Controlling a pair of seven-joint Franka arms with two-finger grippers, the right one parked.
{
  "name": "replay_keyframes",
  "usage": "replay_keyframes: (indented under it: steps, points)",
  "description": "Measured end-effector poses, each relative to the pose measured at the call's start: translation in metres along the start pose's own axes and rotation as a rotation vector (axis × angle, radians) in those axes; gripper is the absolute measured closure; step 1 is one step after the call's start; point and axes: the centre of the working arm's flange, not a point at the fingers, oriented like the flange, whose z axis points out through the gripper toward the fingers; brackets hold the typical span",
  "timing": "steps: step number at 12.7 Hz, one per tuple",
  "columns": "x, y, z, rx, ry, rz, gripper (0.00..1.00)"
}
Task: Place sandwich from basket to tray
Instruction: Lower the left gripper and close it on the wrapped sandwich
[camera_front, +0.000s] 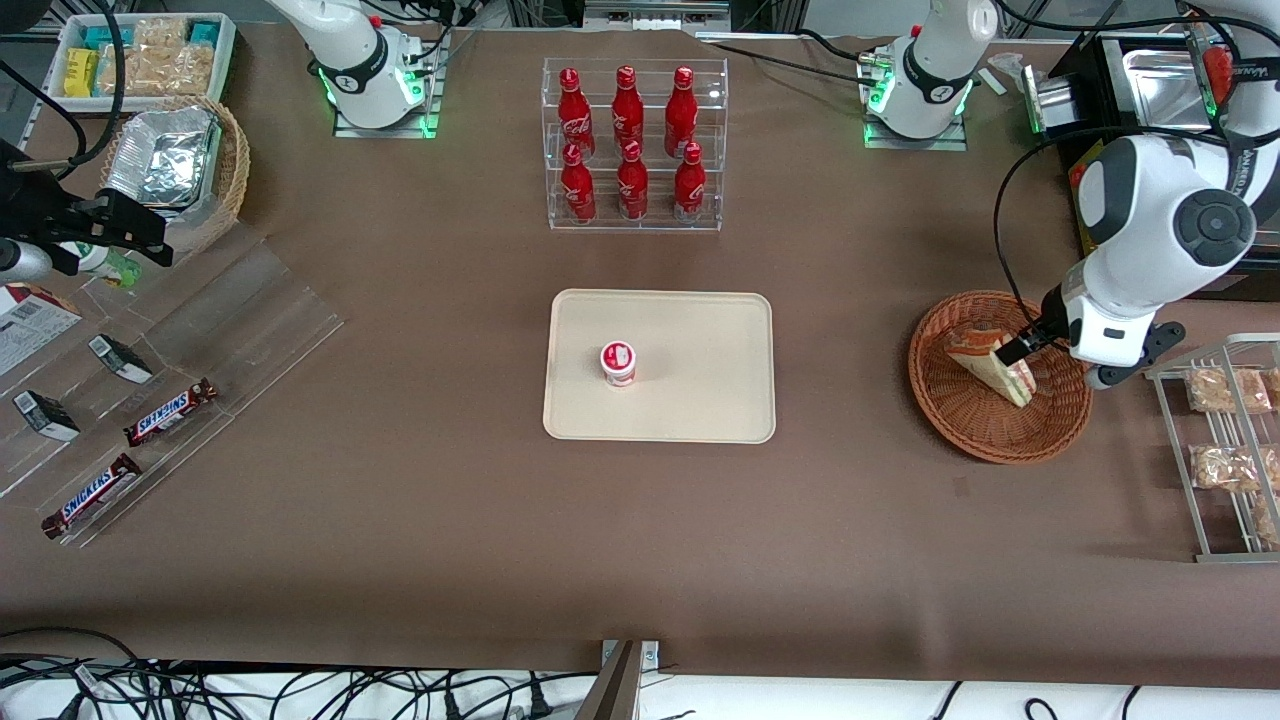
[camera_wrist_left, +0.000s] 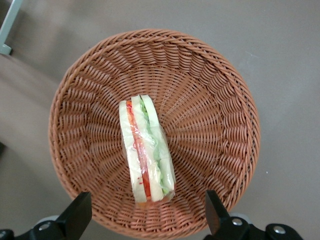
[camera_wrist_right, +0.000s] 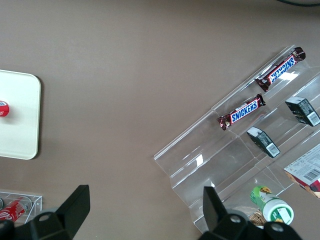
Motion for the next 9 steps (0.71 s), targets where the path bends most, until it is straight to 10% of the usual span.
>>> replay_keyframes:
  steps: [6, 9]
  points:
    - [-0.004, 0.006, 0.043, -0.023, 0.015, -0.116, 0.00]
    - [-0.005, 0.007, 0.062, 0.048, 0.045, -0.116, 0.00]
